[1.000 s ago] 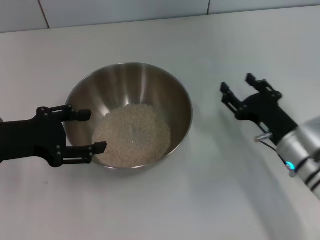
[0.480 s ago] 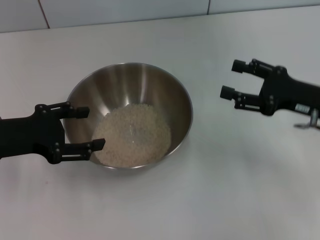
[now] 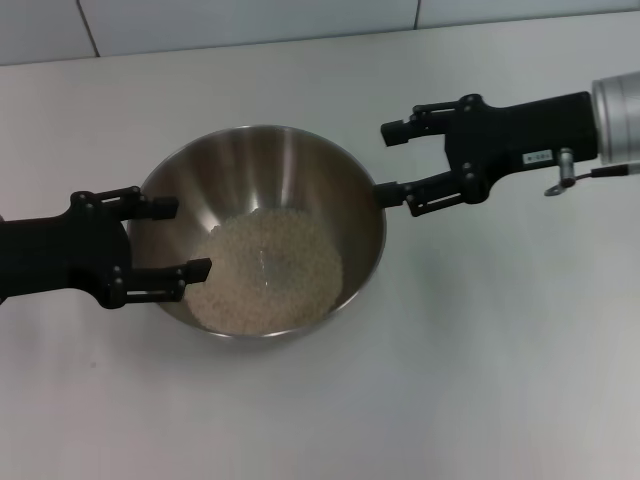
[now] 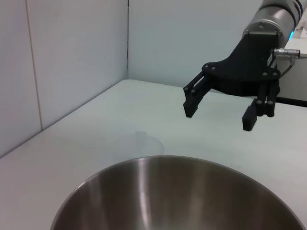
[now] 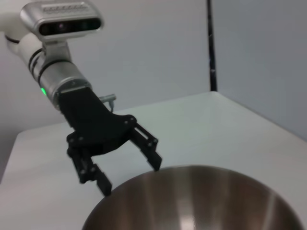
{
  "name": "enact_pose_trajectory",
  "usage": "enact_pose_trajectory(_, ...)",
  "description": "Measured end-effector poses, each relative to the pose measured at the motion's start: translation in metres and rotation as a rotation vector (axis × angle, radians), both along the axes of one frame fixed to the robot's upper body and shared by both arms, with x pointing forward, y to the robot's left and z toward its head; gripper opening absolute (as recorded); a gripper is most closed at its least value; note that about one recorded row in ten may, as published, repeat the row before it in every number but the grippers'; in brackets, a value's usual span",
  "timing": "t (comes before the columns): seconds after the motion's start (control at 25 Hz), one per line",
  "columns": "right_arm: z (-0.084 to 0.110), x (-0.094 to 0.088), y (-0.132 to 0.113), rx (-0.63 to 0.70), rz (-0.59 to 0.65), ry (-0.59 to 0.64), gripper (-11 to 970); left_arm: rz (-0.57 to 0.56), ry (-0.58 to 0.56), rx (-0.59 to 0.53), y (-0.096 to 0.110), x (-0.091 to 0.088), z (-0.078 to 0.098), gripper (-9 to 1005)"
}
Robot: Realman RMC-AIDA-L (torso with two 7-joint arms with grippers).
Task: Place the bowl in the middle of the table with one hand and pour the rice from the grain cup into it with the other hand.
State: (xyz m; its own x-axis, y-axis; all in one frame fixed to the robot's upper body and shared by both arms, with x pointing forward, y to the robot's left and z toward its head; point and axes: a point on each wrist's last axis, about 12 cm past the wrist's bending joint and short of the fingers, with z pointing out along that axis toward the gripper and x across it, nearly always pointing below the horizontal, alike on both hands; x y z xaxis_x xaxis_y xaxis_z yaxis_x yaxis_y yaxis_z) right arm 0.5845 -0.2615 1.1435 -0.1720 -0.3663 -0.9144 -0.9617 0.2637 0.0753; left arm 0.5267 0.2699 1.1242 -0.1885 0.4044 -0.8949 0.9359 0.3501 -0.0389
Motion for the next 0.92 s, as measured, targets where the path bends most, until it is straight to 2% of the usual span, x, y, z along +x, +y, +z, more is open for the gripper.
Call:
enact_pose_trajectory(0.32,0.007,0.007,0.019,-0.088,0.037,-0.007,825,0.001,0.010,-0.003,-0.003,0.004,0.003,832)
enact_pose_trajectory(0.92,0.005,0.008,0.021,-0.103,0.030,-0.018,825,0.005,0.020,-0.003,-0.002,0.001,0.000,832)
